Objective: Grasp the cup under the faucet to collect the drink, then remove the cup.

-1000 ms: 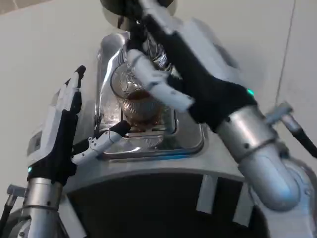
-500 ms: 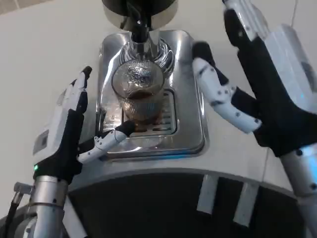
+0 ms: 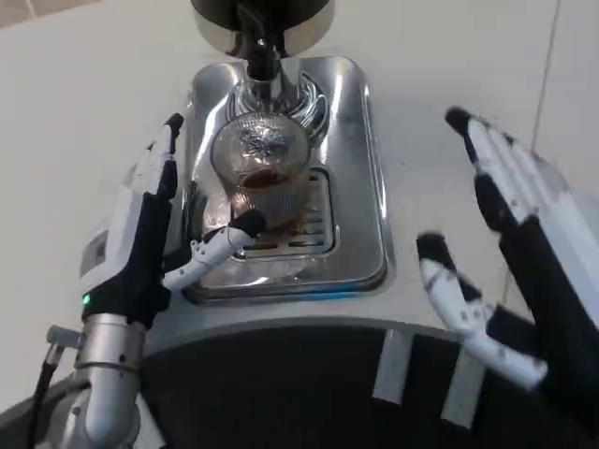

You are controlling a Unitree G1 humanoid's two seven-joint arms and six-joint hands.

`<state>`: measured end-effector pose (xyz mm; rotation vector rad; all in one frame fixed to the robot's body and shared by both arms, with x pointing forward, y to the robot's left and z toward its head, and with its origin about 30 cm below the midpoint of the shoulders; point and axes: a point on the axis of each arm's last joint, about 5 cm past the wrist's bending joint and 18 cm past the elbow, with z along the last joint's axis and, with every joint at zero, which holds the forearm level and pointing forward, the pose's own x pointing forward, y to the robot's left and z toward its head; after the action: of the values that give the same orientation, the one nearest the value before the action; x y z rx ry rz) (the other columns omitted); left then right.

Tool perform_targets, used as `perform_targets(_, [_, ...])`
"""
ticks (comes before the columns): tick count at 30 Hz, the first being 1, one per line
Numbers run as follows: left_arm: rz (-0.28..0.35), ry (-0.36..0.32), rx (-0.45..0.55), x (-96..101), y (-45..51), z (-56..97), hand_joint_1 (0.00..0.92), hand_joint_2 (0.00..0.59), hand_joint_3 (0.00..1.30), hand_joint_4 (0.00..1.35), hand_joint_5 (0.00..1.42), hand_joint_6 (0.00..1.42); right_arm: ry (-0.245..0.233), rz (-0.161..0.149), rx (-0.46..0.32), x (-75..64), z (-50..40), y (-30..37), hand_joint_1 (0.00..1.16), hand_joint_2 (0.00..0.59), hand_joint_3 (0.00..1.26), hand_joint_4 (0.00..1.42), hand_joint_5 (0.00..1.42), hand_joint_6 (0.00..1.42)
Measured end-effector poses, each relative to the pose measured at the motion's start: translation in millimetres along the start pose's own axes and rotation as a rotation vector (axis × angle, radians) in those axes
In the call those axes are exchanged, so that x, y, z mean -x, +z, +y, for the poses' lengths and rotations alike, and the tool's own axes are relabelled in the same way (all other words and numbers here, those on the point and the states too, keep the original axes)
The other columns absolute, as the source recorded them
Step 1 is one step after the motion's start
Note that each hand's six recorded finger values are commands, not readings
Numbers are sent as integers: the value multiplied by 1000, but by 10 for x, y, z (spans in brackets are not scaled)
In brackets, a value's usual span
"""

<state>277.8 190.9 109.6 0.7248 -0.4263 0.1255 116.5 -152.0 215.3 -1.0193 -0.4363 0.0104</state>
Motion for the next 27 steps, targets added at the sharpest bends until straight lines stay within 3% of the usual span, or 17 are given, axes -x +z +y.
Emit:
perform_targets(4, [21,8,17,-21,-3,-47,78,25,0,0,47,58,62,58,28,151,40,-37,508,554,0,0,0,0])
perform_targets(8, [29,21,47,-67,22,-99,77,25,0,0,63,68,88,86,44,274,55,-24,512,552,0,0,0,0])
perform_targets(14, [7,48,80,-161,85,-124,77,21,0,0,72,75,88,109,91,396,36,19,518,552,0,0,0,0])
perform_targets(19, [3,60,100,-210,121,-160,77,19,0,0,86,89,119,134,119,460,55,19,520,548,0,0,0,0])
perform_targets(27, [8,66,105,-250,127,-175,92,16,0,0,145,141,144,125,110,457,101,26,513,549,0,0,0,0])
